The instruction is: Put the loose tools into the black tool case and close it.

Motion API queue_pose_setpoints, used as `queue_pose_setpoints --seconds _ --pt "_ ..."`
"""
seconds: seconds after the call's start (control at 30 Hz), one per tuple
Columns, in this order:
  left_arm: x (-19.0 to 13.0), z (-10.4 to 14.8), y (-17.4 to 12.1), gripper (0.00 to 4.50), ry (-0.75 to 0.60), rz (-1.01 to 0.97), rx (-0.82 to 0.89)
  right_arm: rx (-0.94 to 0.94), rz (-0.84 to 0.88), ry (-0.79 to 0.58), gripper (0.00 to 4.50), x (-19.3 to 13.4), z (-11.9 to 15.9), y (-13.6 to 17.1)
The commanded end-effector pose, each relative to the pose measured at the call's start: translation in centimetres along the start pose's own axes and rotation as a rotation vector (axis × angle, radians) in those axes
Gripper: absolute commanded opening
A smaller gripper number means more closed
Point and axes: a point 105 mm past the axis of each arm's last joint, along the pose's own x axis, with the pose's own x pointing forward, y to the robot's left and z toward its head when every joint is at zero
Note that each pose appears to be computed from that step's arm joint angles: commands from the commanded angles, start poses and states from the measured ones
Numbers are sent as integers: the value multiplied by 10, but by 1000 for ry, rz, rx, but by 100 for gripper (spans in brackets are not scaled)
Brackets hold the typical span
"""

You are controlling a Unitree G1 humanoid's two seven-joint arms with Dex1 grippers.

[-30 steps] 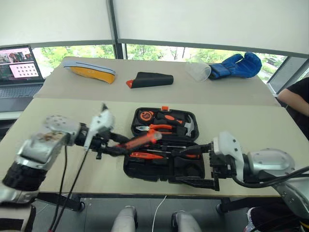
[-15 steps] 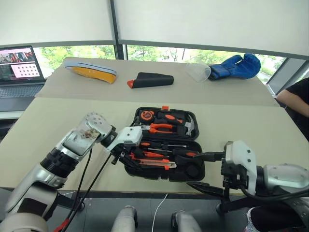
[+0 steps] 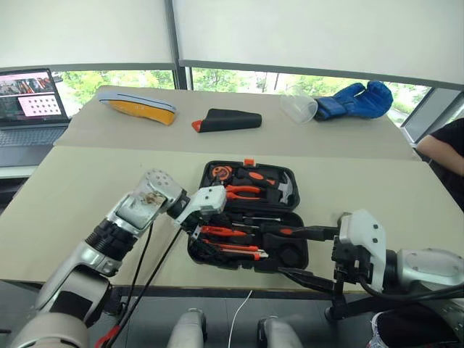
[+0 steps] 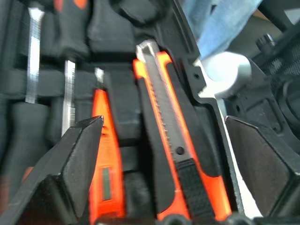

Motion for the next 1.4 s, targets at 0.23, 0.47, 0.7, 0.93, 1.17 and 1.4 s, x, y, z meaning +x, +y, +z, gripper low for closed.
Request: queue_pose_setpoints --seconds 0.23,0.47,0.7,0.93,1.17,1.4 --pt "-21 1 -13 197 38 -25 89 -42 1 -13 450 0 7 -3" --pt "-31 -8 -27 2 117 -68 135 -38 6 -11 450 2 4 -4" --pt "-11 -31 -20 2 212 -49 193 -36 6 -18 450 3 5 -4" --pt "-10 -24 -13 2 184 -25 190 -29 -2 -27 450 2 7 -6" --pt "-21 5 -7 2 70 -20 185 -21 0 -34 450 4 7 -4" --pt "5 10 -2 2 65 -54 296 -21 5 -29 450 4 6 -4"
